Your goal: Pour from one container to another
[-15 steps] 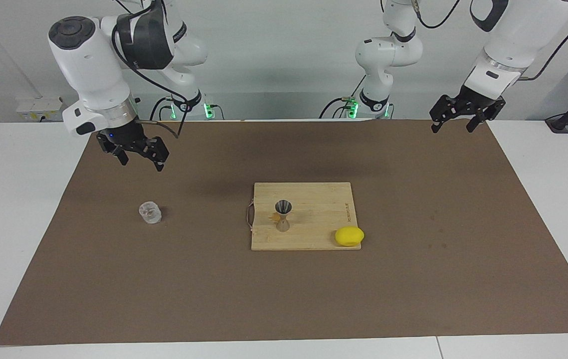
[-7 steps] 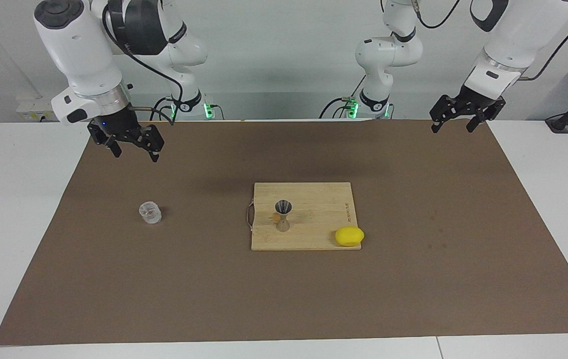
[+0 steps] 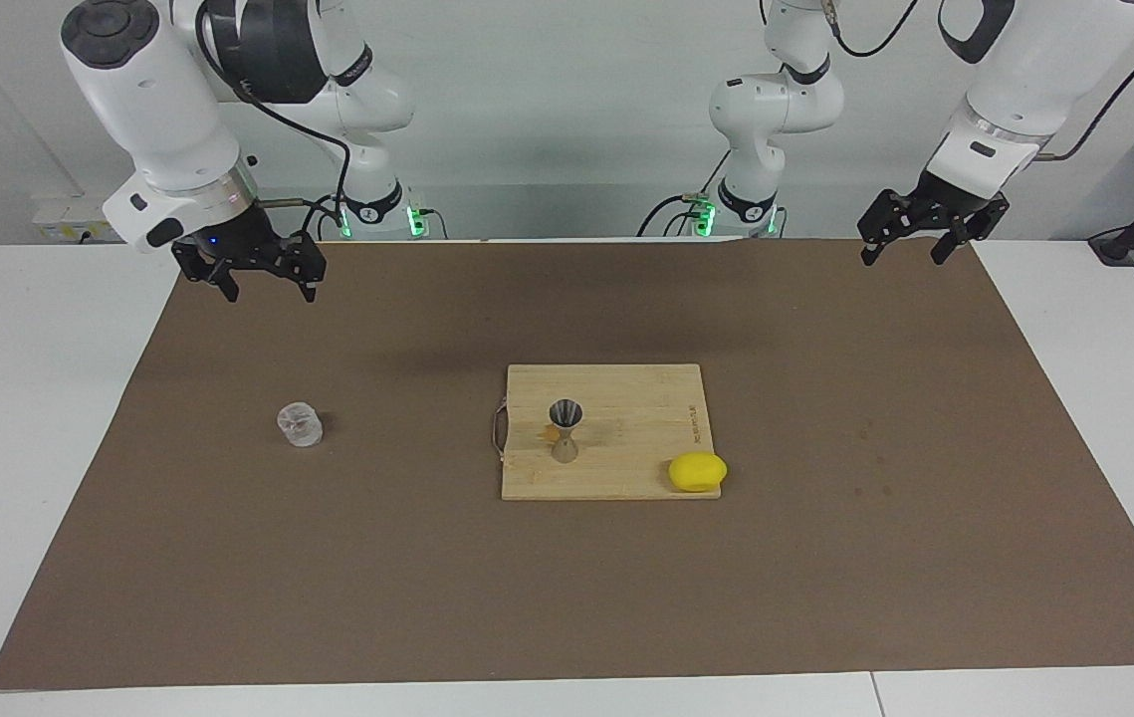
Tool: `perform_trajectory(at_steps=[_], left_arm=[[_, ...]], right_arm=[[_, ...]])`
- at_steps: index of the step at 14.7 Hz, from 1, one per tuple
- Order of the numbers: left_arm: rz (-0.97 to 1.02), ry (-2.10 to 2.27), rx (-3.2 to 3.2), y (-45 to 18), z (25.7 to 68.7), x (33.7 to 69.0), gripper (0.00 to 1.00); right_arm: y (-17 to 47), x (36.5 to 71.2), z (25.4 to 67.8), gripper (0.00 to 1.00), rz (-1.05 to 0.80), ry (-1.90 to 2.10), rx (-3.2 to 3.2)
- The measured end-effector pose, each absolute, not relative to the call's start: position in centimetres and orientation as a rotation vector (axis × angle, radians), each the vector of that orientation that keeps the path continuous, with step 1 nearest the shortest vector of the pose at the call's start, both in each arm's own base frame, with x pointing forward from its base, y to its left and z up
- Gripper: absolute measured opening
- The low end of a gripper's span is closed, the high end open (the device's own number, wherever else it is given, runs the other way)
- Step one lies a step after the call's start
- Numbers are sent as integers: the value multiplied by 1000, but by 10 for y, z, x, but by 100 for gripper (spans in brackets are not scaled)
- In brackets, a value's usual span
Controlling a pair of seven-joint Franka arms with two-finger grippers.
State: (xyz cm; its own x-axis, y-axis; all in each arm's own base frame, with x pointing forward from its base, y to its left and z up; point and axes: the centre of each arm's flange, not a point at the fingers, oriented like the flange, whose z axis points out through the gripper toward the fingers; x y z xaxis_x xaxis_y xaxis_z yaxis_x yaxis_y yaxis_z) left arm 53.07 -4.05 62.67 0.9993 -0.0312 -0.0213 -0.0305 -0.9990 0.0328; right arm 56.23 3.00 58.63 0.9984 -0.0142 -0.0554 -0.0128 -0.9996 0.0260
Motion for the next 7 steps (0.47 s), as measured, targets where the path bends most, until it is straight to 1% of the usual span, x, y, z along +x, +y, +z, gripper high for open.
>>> perform_trajectory(at_steps=[7], left_arm=[[-34, -48, 3109, -41, 627, 531, 100]], right_arm=[[34, 561, 589, 100, -77, -11, 3115]])
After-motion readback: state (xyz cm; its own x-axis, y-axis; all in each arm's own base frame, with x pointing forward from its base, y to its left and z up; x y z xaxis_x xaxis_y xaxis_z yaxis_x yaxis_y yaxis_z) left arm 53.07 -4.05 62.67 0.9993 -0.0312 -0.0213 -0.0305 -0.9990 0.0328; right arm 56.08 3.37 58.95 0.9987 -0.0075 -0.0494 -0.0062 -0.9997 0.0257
